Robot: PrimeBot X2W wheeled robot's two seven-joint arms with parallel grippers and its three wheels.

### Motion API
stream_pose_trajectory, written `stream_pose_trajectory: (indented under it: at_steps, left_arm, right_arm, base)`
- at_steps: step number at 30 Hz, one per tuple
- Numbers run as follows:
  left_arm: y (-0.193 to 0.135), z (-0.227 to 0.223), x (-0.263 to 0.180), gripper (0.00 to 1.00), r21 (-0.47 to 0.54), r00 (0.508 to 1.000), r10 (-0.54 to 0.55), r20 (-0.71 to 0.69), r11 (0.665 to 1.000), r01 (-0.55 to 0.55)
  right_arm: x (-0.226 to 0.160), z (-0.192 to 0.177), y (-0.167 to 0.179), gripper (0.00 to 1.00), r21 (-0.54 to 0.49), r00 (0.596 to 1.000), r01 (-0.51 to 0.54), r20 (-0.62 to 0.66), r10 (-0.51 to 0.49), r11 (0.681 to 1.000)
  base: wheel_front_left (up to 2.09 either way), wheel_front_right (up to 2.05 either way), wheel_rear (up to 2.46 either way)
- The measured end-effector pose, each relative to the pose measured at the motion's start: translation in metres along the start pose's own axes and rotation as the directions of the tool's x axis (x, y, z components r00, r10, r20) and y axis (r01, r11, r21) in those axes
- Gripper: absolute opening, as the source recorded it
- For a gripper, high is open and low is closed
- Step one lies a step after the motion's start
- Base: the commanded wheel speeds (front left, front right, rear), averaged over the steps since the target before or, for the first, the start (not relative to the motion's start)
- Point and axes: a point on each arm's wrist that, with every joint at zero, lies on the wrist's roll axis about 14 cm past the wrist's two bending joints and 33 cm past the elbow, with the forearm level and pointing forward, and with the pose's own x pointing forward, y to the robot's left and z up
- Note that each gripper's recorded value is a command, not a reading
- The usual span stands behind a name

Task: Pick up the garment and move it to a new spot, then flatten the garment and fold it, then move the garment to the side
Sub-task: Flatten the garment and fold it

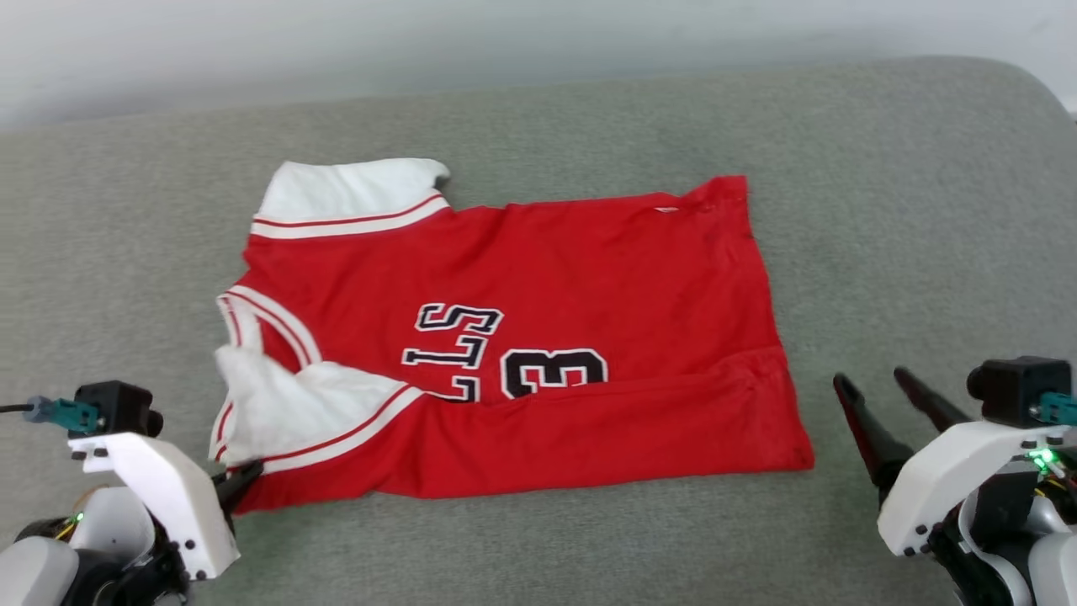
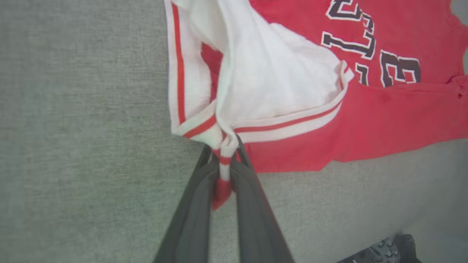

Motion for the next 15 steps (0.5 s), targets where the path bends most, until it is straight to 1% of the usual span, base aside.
stream_pose_trajectory:
  at_steps: [3,7,12,15]
  left_arm:
    - [-0.005,0.009,-0.010,0.00,0.049,0.998,-0.001,0.061,0.999,-0.002]
    - [-0.012,0.013,-0.017,0.00,0.059,0.995,-0.014,0.101,0.998,0.008]
    - [-0.011,0.018,-0.016,0.00,0.049,0.991,-0.012,0.131,0.999,0.006]
    - [-0.009,0.016,-0.012,0.00,0.038,0.991,-0.006,0.134,0.999,0.001]
  right_arm:
    - [0.003,-0.023,0.001,1.00,-0.011,0.988,-0.022,-0.156,0.020,1.000]
    - [0.010,-0.050,0.008,1.00,-0.022,0.949,-0.064,-0.309,0.054,0.998]
    - [0.026,-0.079,0.025,1.00,0.009,0.889,-0.115,-0.445,0.107,0.993]
    - [0.035,-0.090,0.032,1.00,0.029,0.863,-0.134,-0.488,0.131,0.991]
  base:
    - [0.00,0.00,0.00]
    - [0.00,0.00,0.00]
    - [0.00,0.00,0.00]
    - [0.00,0.00,0.00]
